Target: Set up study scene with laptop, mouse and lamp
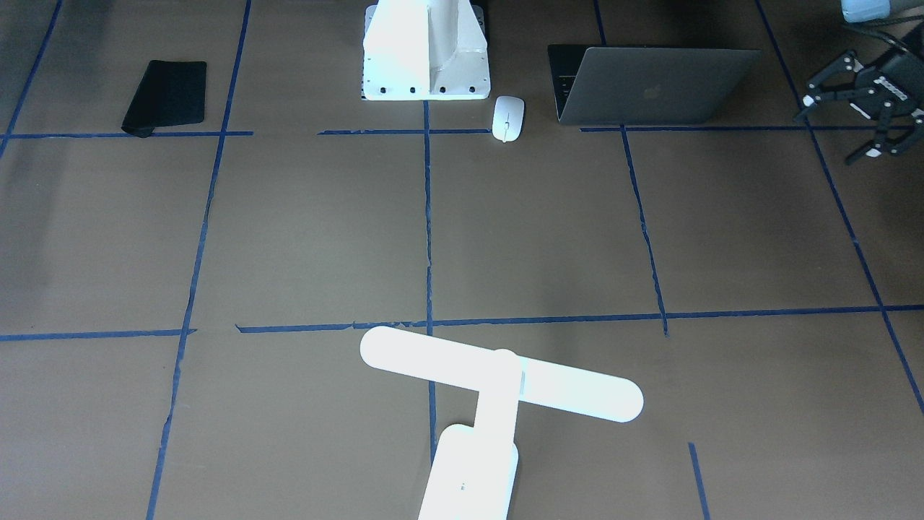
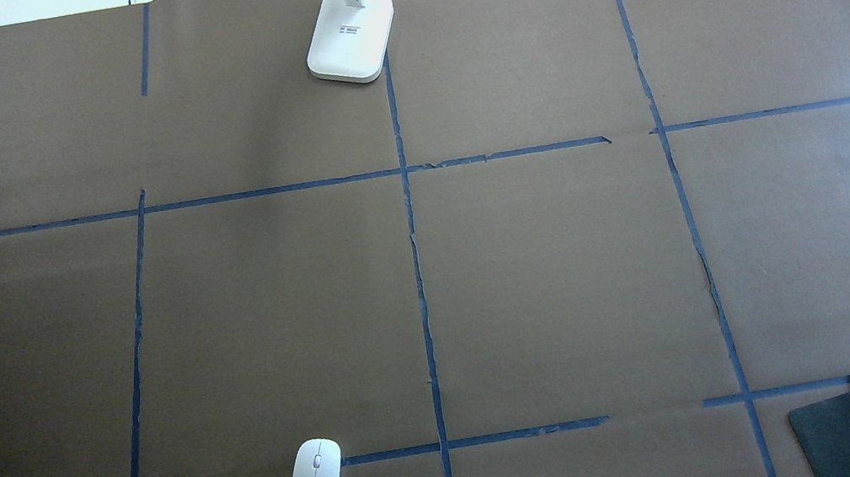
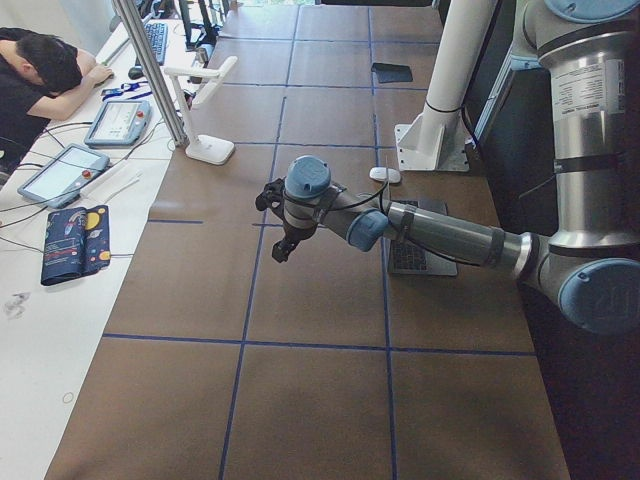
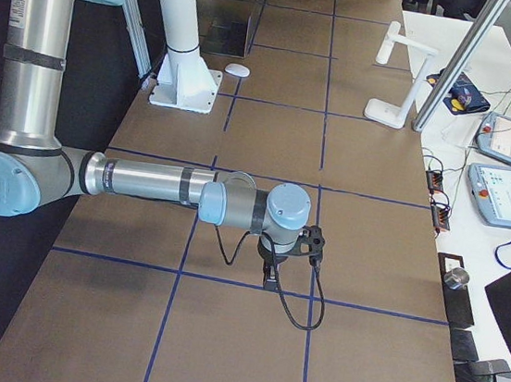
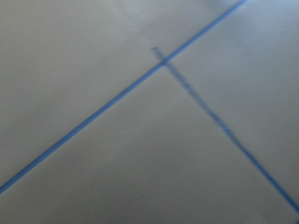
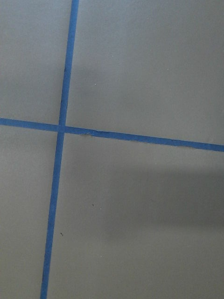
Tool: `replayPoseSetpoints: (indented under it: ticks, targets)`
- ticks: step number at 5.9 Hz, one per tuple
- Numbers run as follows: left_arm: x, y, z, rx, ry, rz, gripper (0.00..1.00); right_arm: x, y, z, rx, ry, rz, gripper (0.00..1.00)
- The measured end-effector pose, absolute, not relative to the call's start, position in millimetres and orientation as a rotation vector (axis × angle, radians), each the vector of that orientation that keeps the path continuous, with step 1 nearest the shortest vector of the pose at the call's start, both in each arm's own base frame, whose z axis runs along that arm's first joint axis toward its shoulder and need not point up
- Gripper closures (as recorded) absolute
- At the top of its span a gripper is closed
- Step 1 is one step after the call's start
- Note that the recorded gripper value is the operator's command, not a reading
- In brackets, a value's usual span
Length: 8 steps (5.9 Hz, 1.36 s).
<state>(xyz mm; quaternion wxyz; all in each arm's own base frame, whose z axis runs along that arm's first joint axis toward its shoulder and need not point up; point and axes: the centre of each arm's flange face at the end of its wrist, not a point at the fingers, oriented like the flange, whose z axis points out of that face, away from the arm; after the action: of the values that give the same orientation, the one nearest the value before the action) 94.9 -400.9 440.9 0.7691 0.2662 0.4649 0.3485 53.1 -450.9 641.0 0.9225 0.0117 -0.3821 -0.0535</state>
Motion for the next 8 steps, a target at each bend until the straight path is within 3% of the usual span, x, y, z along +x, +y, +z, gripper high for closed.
replayPoseSetpoints:
  ticks: [4, 8]
  targets:
    - [174, -297, 350, 0.664, 1.156, 1.138, 0.01, 53, -451, 642, 0.022, -0.790, -0.109, 0.00]
    - [221, -251, 375, 0.638, 0.994, 1.276, 0.02, 53, -452, 641, 0.023, -0.790, -0.107, 0.00]
